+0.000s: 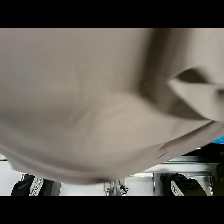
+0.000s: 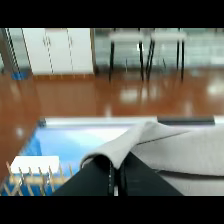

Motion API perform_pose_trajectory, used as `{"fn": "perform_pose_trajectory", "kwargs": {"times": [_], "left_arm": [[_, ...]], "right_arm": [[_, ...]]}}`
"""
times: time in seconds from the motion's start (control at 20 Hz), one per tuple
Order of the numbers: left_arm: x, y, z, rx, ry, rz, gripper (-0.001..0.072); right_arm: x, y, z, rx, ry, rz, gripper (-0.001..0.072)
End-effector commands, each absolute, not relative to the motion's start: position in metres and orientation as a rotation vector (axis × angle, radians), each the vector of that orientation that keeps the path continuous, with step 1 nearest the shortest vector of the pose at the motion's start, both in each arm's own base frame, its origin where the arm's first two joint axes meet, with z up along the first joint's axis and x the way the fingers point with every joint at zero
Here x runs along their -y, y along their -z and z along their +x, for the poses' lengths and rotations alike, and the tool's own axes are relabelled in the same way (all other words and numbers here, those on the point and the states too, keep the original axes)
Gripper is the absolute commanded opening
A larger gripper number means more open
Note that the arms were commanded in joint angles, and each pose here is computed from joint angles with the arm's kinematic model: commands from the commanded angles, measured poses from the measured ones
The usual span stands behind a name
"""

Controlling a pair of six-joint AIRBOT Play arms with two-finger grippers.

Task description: Fold the shirts.

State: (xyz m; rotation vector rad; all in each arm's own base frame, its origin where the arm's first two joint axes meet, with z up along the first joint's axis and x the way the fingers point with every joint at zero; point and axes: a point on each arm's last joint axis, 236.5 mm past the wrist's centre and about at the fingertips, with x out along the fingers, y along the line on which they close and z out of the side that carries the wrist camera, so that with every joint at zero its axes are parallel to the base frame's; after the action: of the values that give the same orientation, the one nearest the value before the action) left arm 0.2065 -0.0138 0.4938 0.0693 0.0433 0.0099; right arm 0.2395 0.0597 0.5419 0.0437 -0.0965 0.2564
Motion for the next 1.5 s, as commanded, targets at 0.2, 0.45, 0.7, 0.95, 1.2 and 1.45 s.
{"fn": "perform_pose_trajectory", "kwargs": {"times": [0.2,0.45,0.7,0.95,1.2,1.45], "left_arm": [[-0.006,-0.273,0.271,-0.682,0.149,-0.069,0.0034],[-0.023,-0.172,0.367,-0.859,0.191,-0.218,0.0035],[-0.013,-0.107,0.504,-0.835,0.214,-0.224,0.0036],[-0.005,-0.063,0.582,-0.776,0.193,-0.218,0.0036],[-0.013,-0.022,0.587,-0.837,0.145,-0.302,0.0036],[-0.001,-0.008,0.551,-1.004,0.210,-0.317,0.0036]], "right_arm": [[-0.026,-0.311,0.334,-0.847,-0.054,0.101,0.0050],[-0.048,-0.188,0.457,-1.053,-0.120,0.137,0.0050],[-0.101,-0.068,0.572,-1.006,-0.283,0.308,0.0051],[-0.090,-0.021,0.631,-0.874,-0.213,0.352,0.0050],[-0.084,-0.009,0.640,-0.853,-0.190,0.339,0.0050],[-0.087,0.017,0.569,-1.175,-0.241,0.270,0.0051]]}}
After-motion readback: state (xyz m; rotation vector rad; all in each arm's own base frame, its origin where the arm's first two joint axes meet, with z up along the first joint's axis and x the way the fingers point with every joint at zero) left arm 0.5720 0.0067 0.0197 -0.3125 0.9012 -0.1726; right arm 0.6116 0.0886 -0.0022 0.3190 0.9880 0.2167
